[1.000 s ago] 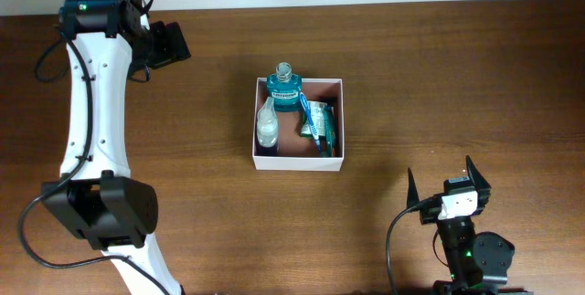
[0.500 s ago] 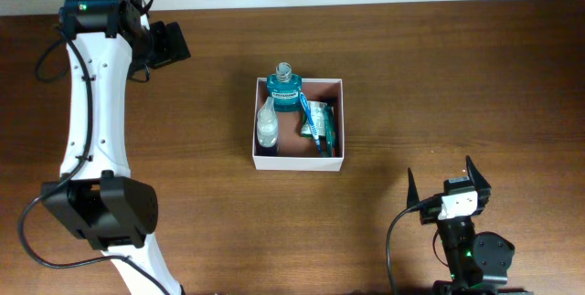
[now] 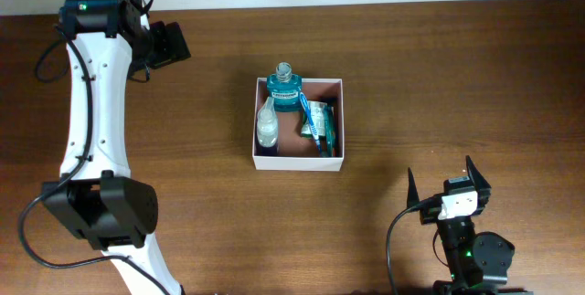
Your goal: Pack container
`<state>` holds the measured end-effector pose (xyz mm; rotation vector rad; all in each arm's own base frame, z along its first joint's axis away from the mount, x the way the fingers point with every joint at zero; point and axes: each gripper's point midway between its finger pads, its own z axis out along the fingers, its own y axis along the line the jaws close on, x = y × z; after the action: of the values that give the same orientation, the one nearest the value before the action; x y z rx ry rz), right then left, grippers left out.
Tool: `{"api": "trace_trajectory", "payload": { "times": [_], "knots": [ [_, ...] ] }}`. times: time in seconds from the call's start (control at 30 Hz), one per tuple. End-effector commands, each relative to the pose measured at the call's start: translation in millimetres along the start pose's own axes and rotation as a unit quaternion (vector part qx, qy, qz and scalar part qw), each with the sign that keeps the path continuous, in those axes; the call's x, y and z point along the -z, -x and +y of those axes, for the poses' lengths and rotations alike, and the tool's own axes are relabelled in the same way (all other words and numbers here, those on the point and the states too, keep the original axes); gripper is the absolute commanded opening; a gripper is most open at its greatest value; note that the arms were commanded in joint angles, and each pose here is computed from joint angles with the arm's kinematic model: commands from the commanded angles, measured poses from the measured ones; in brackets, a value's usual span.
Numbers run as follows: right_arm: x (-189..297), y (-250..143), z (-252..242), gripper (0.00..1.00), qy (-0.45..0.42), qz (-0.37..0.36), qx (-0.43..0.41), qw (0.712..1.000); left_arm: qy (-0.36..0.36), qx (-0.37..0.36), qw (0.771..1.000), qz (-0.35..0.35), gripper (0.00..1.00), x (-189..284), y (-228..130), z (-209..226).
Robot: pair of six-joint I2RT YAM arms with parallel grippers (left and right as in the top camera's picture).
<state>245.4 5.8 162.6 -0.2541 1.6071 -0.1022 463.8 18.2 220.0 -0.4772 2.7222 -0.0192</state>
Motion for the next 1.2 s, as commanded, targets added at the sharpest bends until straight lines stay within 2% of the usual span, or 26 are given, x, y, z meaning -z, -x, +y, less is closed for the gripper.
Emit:
{"api": "trace_trajectory", "payload": {
  "times": [0.0,0.5,0.63,0.8,0.93,1.17],
  "knots": [
    [0.0,-2.5,-0.1,0.99,-0.003,0.003,-0.004,1.0,-0.001,0.004,1.0,-0.006,0.99,2.5,3.2,-1.9],
    [0.0,-2.4,-0.1,0.99,-0.003,0.003,-0.004,1.0,0.001,0.001,1.0,-0.005,0.99,2.0,2.2,-2.9],
    [0.0,-2.4,-0.1,0.99,-0.003,0.003,-0.004,1.0,0.034,-0.008,0.999,-0.029,0.99,15.0,6.3,6.0],
    [0.0,-2.5,-0.1,0.99,-0.003,0.003,-0.004,1.0,-0.007,-0.011,0.996,-0.09,0.99,73.4,8.6,-6.2],
    [0.0,-2.5,-0.1,0.99,-0.003,0.003,-0.004,1.0,-0.036,-0.004,0.984,-0.173,0.99,148.7,6.3,-1.0],
    [0.0,-2.5,-0.1,0.99,-0.003,0.003,-0.004,1.0,-0.086,-0.006,0.954,-0.286,0.99,271.5,-42.8,13.6]
  ]
}}
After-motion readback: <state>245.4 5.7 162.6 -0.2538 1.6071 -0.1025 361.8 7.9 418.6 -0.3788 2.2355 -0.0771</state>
